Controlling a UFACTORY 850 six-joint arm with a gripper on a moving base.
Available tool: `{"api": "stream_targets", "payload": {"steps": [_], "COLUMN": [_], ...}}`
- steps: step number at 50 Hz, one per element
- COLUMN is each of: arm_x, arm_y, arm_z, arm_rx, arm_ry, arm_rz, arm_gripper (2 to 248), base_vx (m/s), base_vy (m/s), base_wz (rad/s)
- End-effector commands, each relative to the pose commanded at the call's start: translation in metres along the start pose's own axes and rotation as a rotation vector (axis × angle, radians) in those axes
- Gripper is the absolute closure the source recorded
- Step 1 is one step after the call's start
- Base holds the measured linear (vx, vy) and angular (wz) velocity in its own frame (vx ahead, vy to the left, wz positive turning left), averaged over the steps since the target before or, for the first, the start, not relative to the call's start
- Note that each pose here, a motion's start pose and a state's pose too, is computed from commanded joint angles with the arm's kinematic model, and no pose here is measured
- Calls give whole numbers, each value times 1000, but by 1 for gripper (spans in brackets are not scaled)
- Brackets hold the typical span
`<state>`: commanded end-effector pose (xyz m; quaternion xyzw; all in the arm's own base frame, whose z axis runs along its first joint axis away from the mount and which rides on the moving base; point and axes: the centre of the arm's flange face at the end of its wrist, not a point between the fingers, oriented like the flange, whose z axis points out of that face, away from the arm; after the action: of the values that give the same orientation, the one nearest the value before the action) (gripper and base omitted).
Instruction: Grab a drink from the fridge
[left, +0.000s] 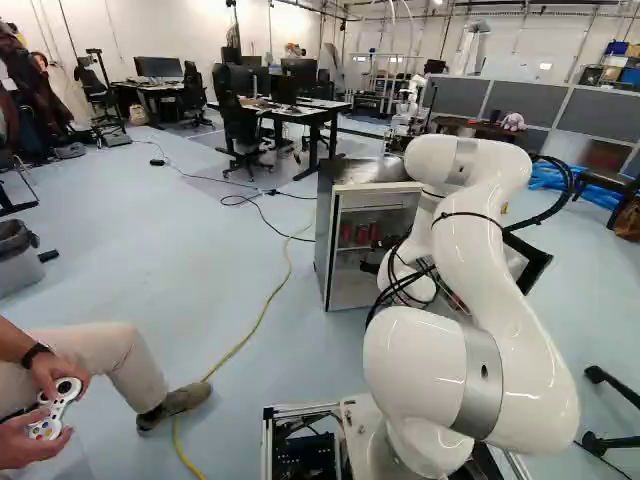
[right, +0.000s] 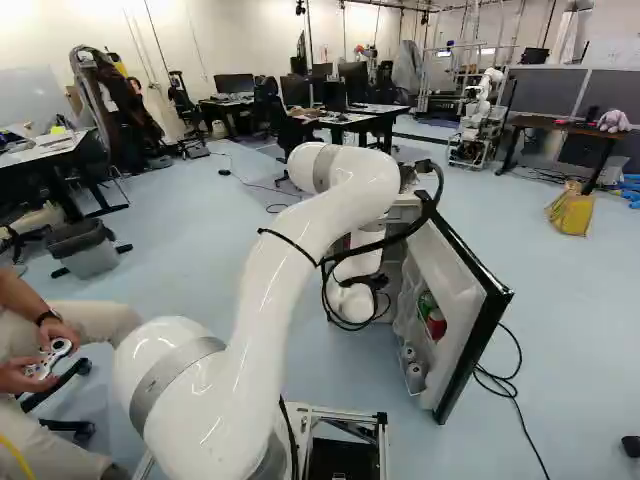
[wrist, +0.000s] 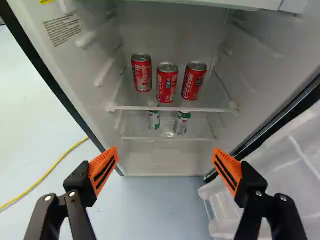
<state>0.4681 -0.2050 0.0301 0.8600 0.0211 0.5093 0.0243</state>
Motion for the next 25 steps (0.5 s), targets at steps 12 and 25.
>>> {"api": "stream_targets", "payload": {"steps": [12,25], "arm_x": [-7,-4], "arm_y": [0,0], "arm_z": [18,33], "arm_rx": [5,10], "arm_ry": [11,29], "arm_rz": [-9,-22], "arm_gripper": [3,3], "base_vx": [0,0], "base_vy": [0,0], "base_wz": [0,0]}}
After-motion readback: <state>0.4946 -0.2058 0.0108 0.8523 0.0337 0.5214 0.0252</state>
